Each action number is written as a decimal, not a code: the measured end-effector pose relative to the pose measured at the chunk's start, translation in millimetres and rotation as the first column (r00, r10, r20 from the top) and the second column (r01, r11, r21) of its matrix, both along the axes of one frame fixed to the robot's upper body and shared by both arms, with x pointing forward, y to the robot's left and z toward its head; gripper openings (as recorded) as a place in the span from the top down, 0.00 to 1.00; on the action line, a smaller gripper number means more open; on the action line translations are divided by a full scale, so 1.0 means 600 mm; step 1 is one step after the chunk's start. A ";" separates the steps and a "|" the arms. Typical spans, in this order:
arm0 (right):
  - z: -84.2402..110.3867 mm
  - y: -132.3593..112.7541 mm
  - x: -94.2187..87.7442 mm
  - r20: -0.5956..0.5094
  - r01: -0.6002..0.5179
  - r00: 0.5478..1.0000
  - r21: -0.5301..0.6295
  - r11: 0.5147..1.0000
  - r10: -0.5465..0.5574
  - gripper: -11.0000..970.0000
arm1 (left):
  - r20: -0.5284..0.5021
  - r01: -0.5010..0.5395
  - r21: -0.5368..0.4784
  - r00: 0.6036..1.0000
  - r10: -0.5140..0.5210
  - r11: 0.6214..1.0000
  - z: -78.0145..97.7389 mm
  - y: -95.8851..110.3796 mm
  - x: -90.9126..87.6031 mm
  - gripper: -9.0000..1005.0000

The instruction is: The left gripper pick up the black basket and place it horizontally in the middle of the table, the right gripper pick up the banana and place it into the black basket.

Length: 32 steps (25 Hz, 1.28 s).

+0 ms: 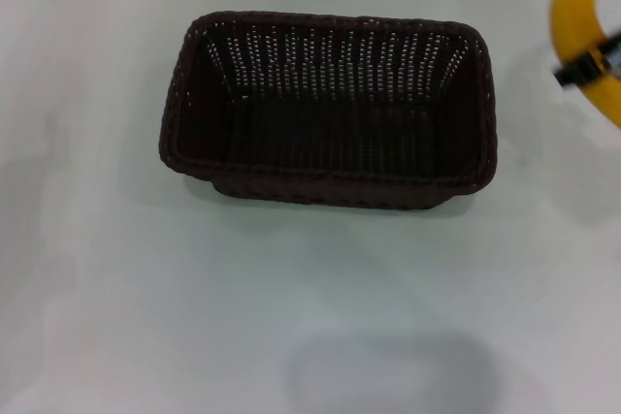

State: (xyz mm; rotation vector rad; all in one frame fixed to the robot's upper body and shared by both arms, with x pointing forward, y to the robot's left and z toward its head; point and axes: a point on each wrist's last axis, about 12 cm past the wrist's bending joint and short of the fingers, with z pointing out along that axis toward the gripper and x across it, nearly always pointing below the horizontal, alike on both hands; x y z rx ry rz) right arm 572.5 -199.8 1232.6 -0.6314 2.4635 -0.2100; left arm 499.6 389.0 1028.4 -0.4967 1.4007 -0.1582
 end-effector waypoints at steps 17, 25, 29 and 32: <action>-0.014 0.146 0.068 0.217 -0.629 0.775 0.169 0.759 0.594 0.43 | 0.018 0.037 -0.002 0.999 -0.037 0.999 0.009 -0.017 0.023 0.29; -0.046 0.159 0.069 0.204 -0.703 0.711 0.214 0.678 0.673 0.41 | 0.018 0.039 -0.014 0.999 -0.039 0.999 0.008 -0.017 0.023 0.29; -0.028 0.132 0.057 0.276 -0.700 0.712 0.221 0.679 0.645 0.41 | 0.019 0.038 -0.014 0.999 -0.038 0.999 0.008 -0.017 0.023 0.29; -0.011 0.095 0.052 0.349 -0.666 0.738 0.242 0.706 0.577 0.33 | 0.020 0.038 -0.014 0.999 -0.038 0.999 0.009 -0.016 0.023 0.29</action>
